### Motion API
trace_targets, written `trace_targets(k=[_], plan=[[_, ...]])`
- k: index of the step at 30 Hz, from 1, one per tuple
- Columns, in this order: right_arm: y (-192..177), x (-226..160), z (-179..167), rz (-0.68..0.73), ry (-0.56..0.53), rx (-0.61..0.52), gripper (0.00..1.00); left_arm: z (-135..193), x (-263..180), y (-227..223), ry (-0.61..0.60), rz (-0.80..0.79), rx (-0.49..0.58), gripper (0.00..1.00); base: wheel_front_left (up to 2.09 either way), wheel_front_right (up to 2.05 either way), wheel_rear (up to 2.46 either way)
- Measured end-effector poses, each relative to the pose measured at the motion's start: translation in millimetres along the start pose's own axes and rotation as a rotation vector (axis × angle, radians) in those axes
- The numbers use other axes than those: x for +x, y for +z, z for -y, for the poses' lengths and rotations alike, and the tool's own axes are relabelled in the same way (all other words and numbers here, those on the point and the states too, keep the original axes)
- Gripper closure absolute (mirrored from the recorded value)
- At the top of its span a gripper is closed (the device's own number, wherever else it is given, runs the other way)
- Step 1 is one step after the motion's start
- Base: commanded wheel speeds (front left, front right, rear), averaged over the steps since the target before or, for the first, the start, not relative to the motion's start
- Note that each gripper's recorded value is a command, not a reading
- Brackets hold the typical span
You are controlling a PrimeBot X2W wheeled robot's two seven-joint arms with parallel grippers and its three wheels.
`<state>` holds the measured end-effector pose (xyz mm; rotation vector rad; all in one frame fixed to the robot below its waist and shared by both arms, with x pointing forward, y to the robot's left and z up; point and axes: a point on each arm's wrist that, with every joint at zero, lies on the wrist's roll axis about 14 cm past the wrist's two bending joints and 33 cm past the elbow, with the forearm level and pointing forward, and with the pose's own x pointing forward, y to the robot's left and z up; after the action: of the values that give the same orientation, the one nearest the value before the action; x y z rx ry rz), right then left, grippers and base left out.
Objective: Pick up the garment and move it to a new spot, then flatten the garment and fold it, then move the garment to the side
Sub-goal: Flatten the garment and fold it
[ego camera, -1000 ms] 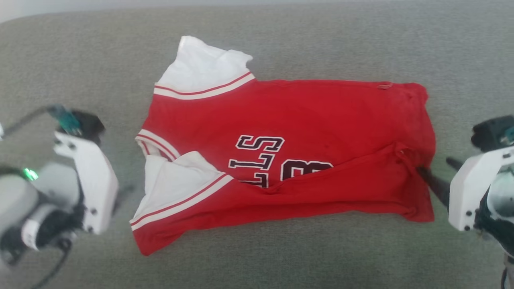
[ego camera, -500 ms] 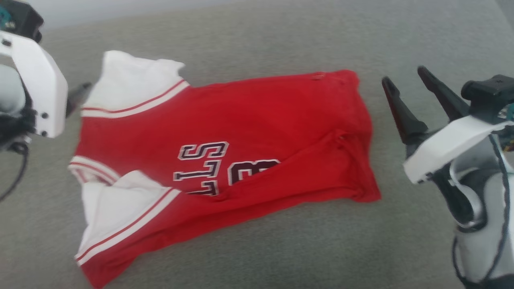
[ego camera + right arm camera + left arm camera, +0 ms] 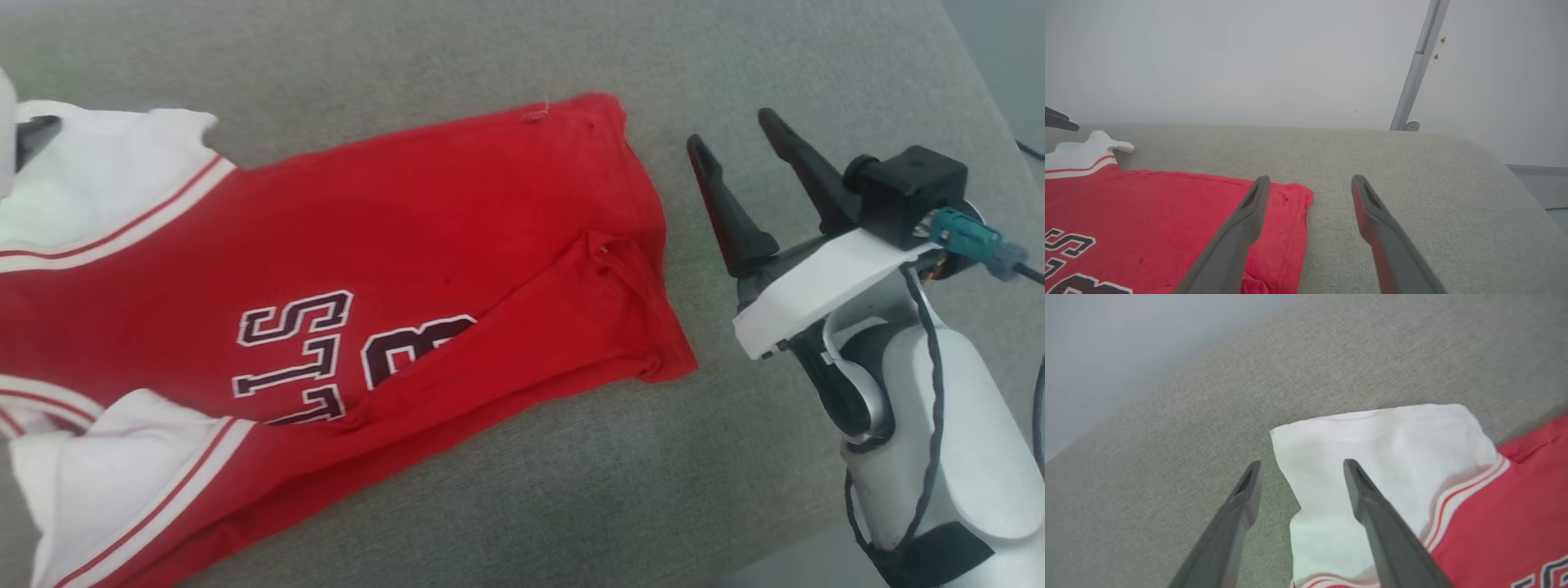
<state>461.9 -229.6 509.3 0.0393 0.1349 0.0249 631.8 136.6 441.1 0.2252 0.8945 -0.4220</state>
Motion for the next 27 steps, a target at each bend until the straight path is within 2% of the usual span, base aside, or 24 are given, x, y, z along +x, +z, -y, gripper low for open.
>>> trace_targets(k=[8, 14, 15, 16, 17, 23, 27], plan=[[-23, 8, 3, -0.071, -0.001, -0.01, 0.0, -9, 49, -32, 0.014, -0.149, -0.076, 0.0, 0.0, 0.0, 0.0], [-32, 15, 0, -0.12, 0.018, -0.011, 0.0, -11, 59, -40, 0.01, -0.194, -0.12, 0.0, 0.0, 0.0, 0.0], [-35, 16, 0, -0.131, 0.022, -0.004, 0.0, -10, 60, -40, 0.007, -0.204, -0.124, 0.15, 0.0, 0.0, 0.0], [-36, 19, -1, -0.143, 0.026, 0.002, 0.0, -10, 60, -41, 0.003, -0.211, -0.128, 0.73, 0.0, 0.0, 0.0], [-38, 21, -1, -0.157, 0.03, 0.004, 0.0, -9, 61, -41, -0.001, -0.218, -0.136, 1.0, 0.0, 0.0, 0.0], [-36, 48, -1, -0.194, 0.061, -0.043, 0.0, -1, 66, -38, -0.027, -0.21, -0.121, 1.0, 0.0, 0.0, 0.0], [-52, 66, -2, -0.292, 0.081, -0.08, 0.0, -1, 68, -37, -0.033, -0.197, -0.13, 1.0, 0.0, 0.0, 0.0]])
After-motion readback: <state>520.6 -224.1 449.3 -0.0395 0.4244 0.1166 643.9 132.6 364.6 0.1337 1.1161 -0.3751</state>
